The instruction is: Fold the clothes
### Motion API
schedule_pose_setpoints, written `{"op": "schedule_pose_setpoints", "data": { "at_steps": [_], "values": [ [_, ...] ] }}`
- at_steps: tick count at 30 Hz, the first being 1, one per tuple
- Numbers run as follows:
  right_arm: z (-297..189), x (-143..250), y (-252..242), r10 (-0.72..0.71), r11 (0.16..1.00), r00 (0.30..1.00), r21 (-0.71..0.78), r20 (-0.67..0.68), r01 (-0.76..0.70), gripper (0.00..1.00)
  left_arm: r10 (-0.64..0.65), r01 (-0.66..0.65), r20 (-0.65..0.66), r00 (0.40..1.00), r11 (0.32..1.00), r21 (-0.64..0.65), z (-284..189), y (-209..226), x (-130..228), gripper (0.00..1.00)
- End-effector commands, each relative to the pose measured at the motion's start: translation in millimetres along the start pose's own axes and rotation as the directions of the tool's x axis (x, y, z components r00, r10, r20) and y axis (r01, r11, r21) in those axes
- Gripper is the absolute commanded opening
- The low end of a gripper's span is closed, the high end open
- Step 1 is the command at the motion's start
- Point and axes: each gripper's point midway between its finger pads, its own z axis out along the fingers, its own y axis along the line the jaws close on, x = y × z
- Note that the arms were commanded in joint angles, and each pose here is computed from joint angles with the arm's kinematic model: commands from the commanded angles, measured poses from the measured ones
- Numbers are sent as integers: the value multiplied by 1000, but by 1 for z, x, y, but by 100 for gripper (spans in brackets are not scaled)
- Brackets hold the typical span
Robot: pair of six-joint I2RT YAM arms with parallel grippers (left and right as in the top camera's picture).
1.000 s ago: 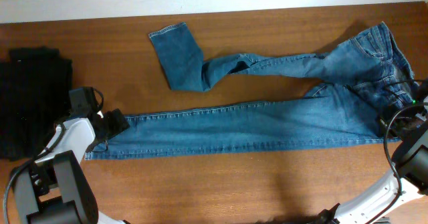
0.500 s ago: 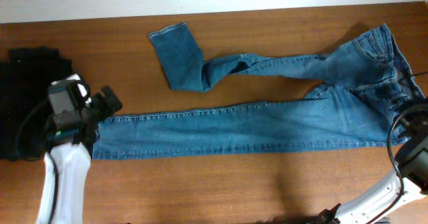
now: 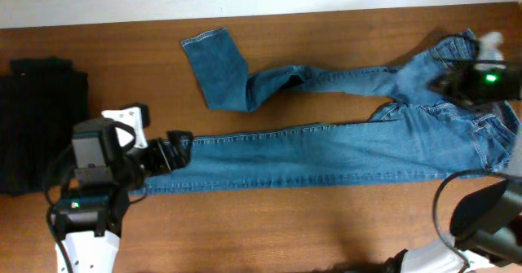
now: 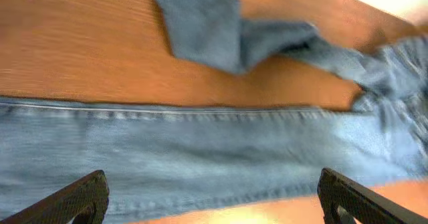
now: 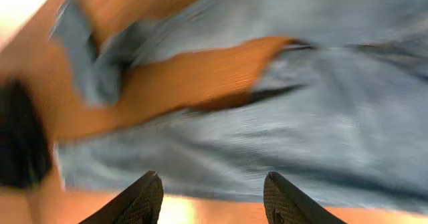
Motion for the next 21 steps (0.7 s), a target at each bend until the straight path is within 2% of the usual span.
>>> {"op": "schedule_pose_setpoints", "data": {
  "at_steps": [1, 5, 11, 16, 21],
  "values": [
    [17, 10, 41, -194, 980, 980, -52, -47, 191, 55, 66, -65, -14, 998, 995, 77, -3, -24, 8, 99],
    [40, 22, 63, -279, 960, 954, -35, -110, 276, 56, 98, -97, -12, 995, 994, 46, 3, -26, 8, 100],
    [55, 13, 84, -378, 926, 923, -27, -71, 377, 57, 113, -113, 23, 993, 993, -28, 17, -14, -7, 99],
    [52, 5, 78, -370, 929, 928, -10, -47, 370, 57, 113, -112, 26, 993, 993, -35, 37, -9, -16, 99],
    [48, 5, 67, -337, 941, 940, 1, -52, 338, 57, 95, -97, -30, 995, 994, -49, 63, 1, -10, 99]
  ]
}}
